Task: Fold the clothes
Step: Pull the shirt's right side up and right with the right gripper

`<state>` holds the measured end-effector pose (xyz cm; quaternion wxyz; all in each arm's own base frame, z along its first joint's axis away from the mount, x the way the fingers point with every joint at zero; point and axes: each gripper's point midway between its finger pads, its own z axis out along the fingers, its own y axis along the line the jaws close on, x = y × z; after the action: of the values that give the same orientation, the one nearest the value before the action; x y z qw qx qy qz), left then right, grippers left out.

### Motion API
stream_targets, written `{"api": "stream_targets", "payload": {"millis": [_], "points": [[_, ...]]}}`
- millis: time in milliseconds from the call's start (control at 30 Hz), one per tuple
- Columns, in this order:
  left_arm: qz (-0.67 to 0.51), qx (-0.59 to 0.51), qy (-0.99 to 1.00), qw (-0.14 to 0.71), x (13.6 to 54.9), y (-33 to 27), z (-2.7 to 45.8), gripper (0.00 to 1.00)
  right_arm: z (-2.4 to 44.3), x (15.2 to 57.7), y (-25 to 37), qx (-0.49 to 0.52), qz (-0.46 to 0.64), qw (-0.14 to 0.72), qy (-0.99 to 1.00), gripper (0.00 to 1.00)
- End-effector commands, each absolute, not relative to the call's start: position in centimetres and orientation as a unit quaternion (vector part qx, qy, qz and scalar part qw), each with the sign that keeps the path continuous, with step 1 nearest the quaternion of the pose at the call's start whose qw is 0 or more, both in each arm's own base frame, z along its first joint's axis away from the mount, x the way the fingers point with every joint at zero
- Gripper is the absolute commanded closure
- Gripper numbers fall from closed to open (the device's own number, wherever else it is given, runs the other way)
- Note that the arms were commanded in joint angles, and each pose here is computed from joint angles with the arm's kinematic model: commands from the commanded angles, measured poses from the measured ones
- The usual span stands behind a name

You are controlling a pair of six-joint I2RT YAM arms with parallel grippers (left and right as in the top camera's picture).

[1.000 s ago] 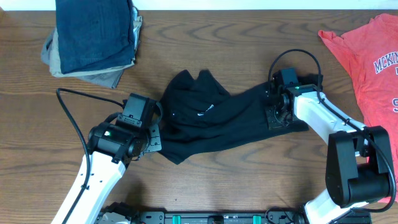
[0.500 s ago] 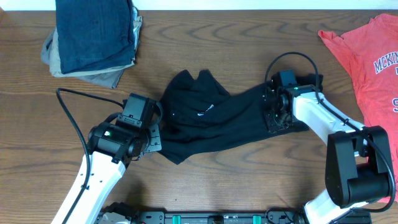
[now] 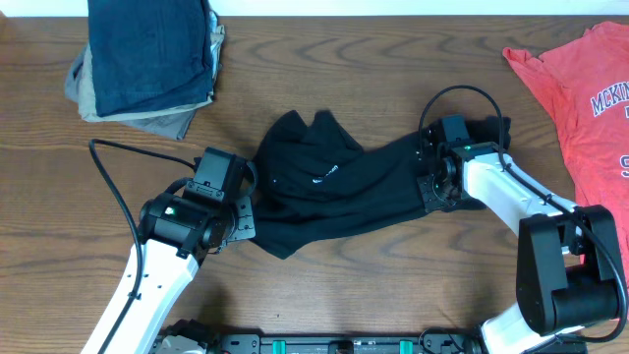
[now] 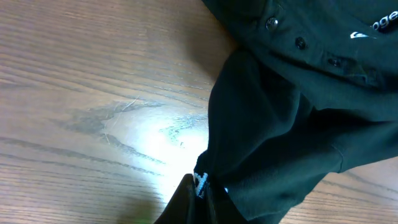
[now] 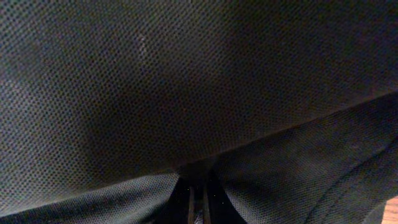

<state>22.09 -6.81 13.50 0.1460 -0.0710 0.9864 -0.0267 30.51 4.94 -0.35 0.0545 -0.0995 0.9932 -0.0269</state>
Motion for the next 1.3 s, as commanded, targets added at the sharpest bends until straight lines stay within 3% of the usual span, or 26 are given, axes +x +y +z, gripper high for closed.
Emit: {"api": "stream_targets", "payload": {"millis": [0,200,1167,1267], "points": [[-0.014,-0.066,0.987,0.148,22.1,-6.4,13.4,0.94,-1.1,30.2,4.4,-0.088,-0.047,0.049,0.994,0.99],[-0.014,-0.066,0.987,0.148,22.1,-6.4,13.4,0.94,-0.6,31.0,4.5,-0.087,-0.046,0.059,0.993,0.94],[-0.012,-0.066,0.987,0.144,22.0,-6.3,13.2,0.94,0.5,32.8,5.1,-0.087,-0.037,0.086,0.992,0.87],[-0.012,-0.066,0.987,0.143,22.0,-6.3,13.1,0.94,0.5,33.0,5.2,-0.087,-0.037,0.089,0.992,0.81]]}}
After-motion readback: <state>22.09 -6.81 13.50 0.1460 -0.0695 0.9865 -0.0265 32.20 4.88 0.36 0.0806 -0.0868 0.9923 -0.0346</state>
